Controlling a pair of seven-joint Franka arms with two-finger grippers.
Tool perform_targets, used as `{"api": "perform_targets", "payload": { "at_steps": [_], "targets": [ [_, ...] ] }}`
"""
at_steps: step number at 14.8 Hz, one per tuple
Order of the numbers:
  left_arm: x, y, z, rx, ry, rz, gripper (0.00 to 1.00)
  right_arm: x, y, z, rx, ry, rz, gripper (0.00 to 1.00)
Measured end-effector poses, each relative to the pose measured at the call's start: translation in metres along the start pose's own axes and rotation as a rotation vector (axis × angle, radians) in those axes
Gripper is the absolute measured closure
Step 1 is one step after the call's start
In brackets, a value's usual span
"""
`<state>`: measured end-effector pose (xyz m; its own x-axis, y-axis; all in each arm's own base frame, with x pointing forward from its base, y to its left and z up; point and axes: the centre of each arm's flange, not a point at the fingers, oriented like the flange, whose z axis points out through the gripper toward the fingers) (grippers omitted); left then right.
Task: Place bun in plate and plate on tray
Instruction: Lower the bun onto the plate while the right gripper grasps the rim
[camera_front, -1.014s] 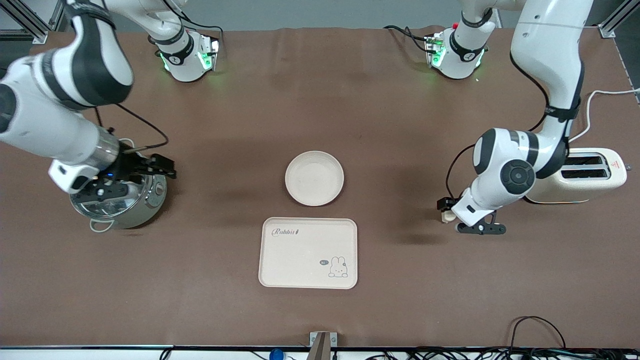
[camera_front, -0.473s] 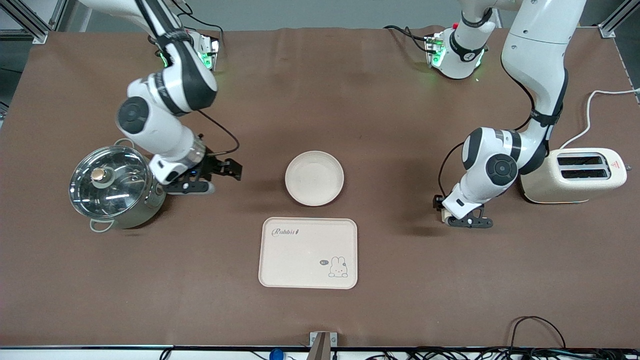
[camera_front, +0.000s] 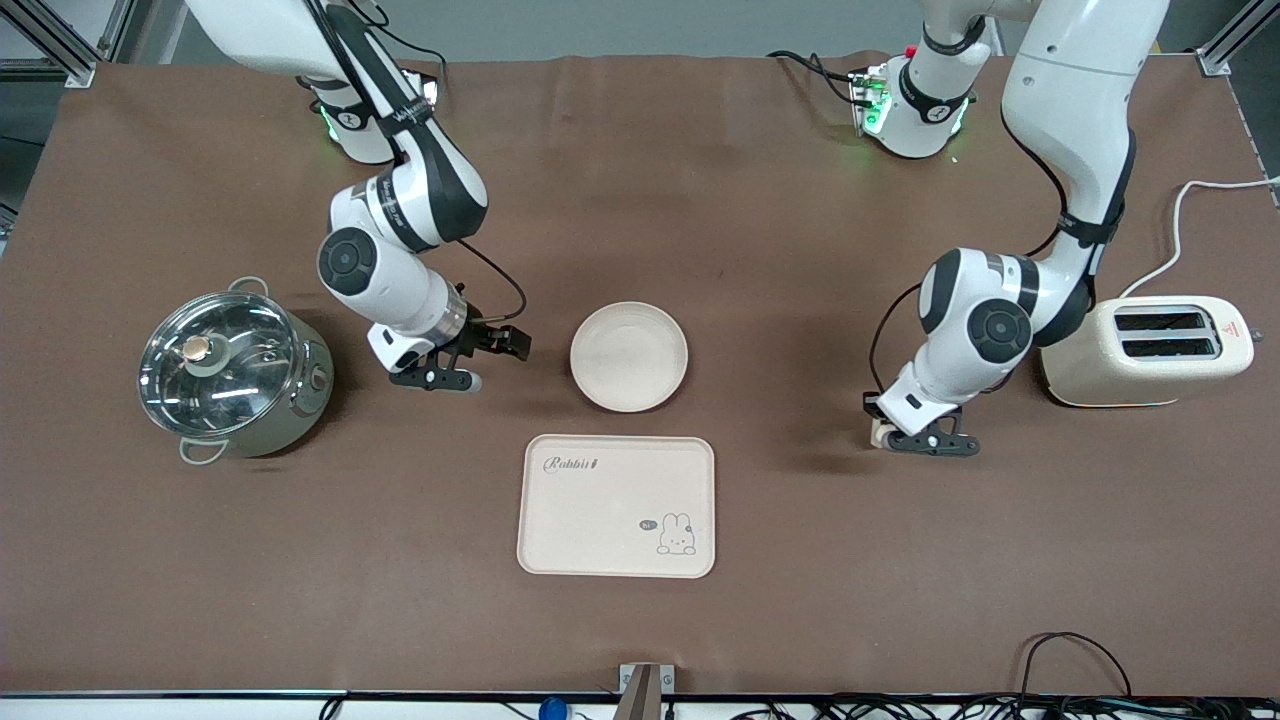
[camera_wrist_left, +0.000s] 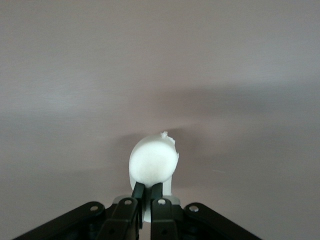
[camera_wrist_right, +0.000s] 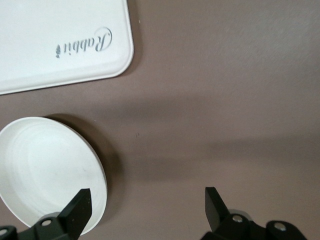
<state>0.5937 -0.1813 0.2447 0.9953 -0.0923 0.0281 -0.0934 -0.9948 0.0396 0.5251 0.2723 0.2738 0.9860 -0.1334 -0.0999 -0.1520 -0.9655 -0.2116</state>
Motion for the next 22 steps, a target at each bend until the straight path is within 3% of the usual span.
{"api": "perform_targets", "payload": {
  "at_steps": [3,6,10,12,13,15,17,19,22],
  "targets": [
    [-0.009,0.118,-0.057,-0.039,-0.05,-0.116,0.93,-0.01,-0.011,0.031,-0.002,-0.018,-0.007,0.0],
    [-0.04,0.213,-0.052,-0.038,-0.079,-0.24,0.94,-0.02,-0.023,0.056,0.012,-0.026,0.0,0.0],
    [-0.062,0.274,-0.001,-0.047,-0.103,-0.392,0.94,-0.032,-0.038,0.071,0.034,-0.021,0.002,0.03],
    [-0.063,0.285,0.018,-0.066,-0.096,-0.459,0.93,-0.034,-0.043,0.072,0.039,-0.01,0.002,0.12],
    [-0.065,0.289,0.025,-0.068,-0.099,-0.481,0.92,-0.034,-0.043,0.073,0.042,-0.002,0.004,0.12],
    [-0.068,0.301,0.031,-0.077,-0.098,-0.525,0.87,-0.031,-0.042,0.076,0.046,0.016,0.009,0.25],
    [-0.066,0.314,0.026,-0.093,-0.09,-0.57,0.73,-0.03,-0.042,0.083,0.05,0.037,0.021,0.29],
    [-0.066,0.321,0.021,-0.102,-0.085,-0.58,0.7,-0.034,-0.046,0.094,0.051,0.054,0.033,0.33],
    [-0.069,0.326,0.02,-0.103,-0.082,-0.571,0.43,-0.045,-0.057,0.107,0.051,0.061,0.039,0.37]
  ]
}}
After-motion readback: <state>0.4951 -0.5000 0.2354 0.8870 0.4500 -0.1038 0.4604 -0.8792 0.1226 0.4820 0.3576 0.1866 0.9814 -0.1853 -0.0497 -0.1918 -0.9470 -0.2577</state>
